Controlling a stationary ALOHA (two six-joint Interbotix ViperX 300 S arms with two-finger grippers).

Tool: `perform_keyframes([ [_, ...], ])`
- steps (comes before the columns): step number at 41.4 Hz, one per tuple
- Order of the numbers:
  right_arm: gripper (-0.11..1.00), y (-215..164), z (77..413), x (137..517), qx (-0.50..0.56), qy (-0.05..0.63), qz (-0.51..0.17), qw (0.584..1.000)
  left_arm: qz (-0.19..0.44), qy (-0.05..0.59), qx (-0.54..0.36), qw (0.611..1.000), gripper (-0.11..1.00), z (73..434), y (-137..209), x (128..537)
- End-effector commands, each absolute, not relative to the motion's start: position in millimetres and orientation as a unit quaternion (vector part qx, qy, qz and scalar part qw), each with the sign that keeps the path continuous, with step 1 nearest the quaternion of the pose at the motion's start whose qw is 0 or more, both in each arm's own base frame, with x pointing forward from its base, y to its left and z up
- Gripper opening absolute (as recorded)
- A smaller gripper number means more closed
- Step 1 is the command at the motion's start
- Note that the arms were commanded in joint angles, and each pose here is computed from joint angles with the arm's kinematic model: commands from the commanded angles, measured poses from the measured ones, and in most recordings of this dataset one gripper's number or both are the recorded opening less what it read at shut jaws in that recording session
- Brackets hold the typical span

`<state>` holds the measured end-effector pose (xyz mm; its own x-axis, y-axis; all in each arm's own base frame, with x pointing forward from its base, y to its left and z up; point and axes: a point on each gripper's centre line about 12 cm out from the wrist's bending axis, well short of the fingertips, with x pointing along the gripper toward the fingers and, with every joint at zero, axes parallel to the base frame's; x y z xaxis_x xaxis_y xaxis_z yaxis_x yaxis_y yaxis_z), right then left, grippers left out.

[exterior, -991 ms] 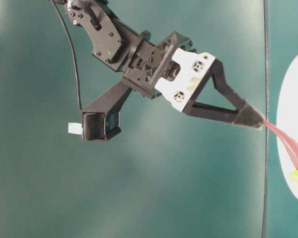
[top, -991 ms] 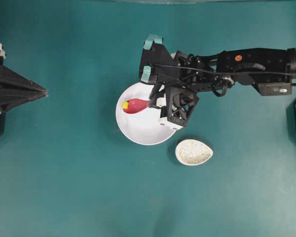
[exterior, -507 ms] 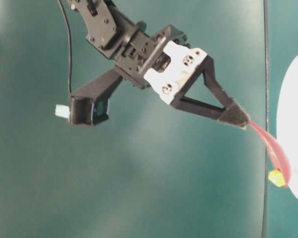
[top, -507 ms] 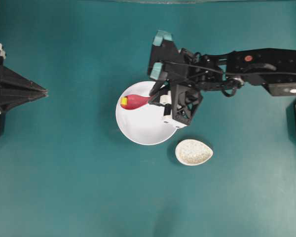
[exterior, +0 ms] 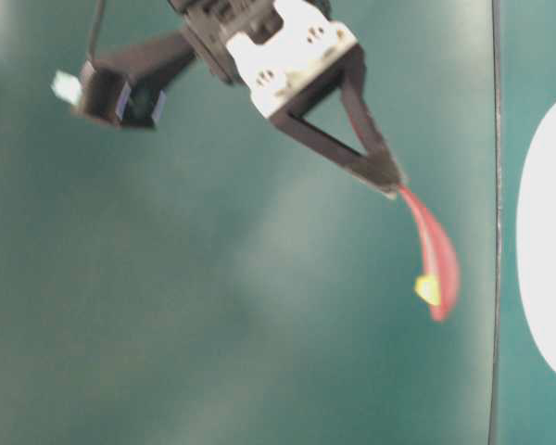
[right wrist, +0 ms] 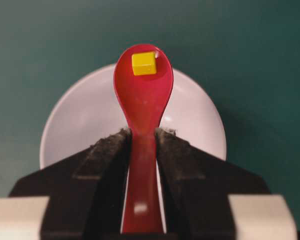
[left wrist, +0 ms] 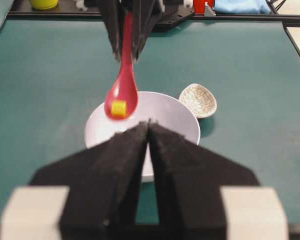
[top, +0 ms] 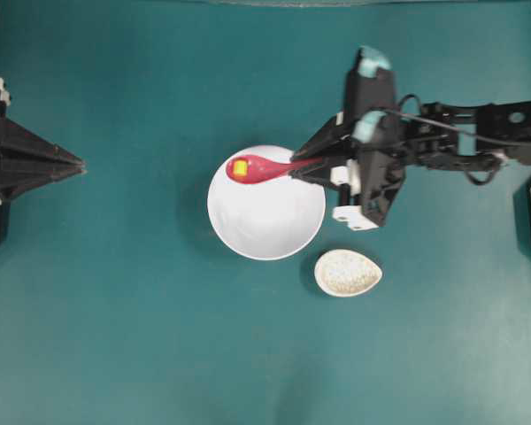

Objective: Scoop the yellow hexagonal prism block from the bowl with a spoon using the right arm.

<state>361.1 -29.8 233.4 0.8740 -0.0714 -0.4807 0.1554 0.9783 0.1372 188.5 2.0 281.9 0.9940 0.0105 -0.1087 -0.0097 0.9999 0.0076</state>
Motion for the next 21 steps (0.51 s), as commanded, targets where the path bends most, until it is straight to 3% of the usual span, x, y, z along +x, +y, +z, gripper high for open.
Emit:
perform_keyframes([
  [1,0.25,-25.5,254.2,351.2,0.081,0.195,-0.054,0.976,0.006,0.038,0.004,0.999,0.11,294.0,2.3,190.6],
  [12,0.25,-15.9,269.9,324.3,0.069,0.126,-0.044,0.989,0.006,0.038,0.004,0.999,0.11,294.0,2.3,190.6],
  [21,0.25,-15.4,274.5,314.2,0.07,0.111,-0.043,0.99,0.006,0.038,0.004,0.999,0.11,294.0,2.3,190.6],
])
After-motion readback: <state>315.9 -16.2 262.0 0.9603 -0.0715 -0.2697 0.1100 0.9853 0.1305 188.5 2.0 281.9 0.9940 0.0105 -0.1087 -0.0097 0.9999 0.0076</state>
